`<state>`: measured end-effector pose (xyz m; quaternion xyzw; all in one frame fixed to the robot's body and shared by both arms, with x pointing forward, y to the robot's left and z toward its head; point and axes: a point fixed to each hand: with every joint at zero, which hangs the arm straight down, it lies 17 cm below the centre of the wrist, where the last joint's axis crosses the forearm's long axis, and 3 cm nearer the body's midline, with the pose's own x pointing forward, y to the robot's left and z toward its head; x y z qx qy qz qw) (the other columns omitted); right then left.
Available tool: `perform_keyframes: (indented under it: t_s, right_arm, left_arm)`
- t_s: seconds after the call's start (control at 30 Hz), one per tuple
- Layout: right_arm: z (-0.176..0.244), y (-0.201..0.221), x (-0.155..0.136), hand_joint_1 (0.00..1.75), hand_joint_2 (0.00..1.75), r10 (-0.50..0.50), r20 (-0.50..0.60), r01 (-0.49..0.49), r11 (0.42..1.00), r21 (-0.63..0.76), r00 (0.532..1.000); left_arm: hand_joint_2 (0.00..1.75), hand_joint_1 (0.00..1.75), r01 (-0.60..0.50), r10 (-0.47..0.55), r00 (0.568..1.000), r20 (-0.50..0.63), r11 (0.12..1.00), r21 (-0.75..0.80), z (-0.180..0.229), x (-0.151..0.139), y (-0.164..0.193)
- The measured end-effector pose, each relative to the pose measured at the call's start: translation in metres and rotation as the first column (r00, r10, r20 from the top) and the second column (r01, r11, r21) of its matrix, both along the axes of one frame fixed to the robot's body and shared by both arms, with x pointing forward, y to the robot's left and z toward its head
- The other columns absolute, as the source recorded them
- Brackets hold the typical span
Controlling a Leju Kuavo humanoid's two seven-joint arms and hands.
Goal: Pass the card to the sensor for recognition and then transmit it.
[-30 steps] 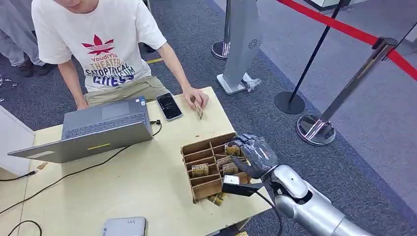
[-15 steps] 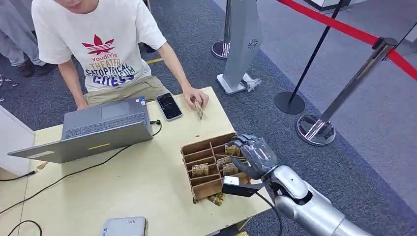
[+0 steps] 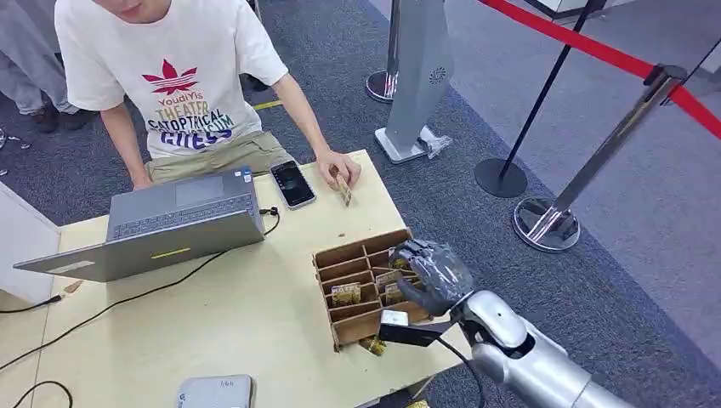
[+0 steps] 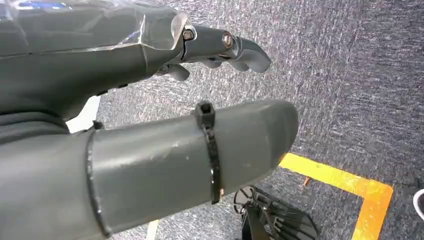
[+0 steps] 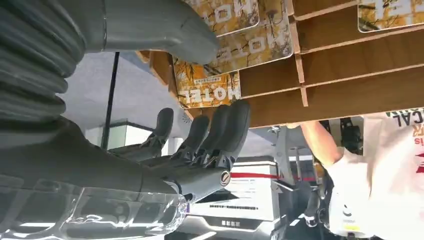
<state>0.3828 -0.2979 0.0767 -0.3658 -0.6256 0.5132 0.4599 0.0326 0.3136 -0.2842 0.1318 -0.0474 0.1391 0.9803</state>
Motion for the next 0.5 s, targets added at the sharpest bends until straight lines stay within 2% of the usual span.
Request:
perform_keyframes:
  t_s: [0.07,0.13,0.17,0.5]
  right_arm:
    - [-0.0005,0.0003,-0.0001,0.77,1.75,0.000,-0.001,0.000,1.000,0.001,1.000]
    - [-0.0009,0.0008,-0.0003,0.80,1.75,0.000,-0.002,0.000,1.000,0.002,1.000]
    - [-0.0010,0.0010,-0.0003,0.75,1.75,0.001,-0.002,-0.001,1.000,0.002,1.000]
    - [-0.0063,0.0022,-0.0010,0.77,1.75,0.002,-0.018,-0.002,1.000,0.002,1.000]
  left_arm:
    - [0.00,0.00,0.001,-0.001,1.000,0.002,1.000,0.000,0.0000,0.0004,-0.0002]
    - [0.00,0.00,0.002,-0.002,1.000,0.003,1.000,0.000,0.0001,0.0008,-0.0004]
    - [0.00,0.00,0.002,-0.002,1.000,0.004,1.000,0.001,0.0001,0.0010,-0.0004]
    - [0.00,0.00,0.002,-0.002,1.000,0.004,1.000,0.002,0.0001,0.0011,-0.0008]
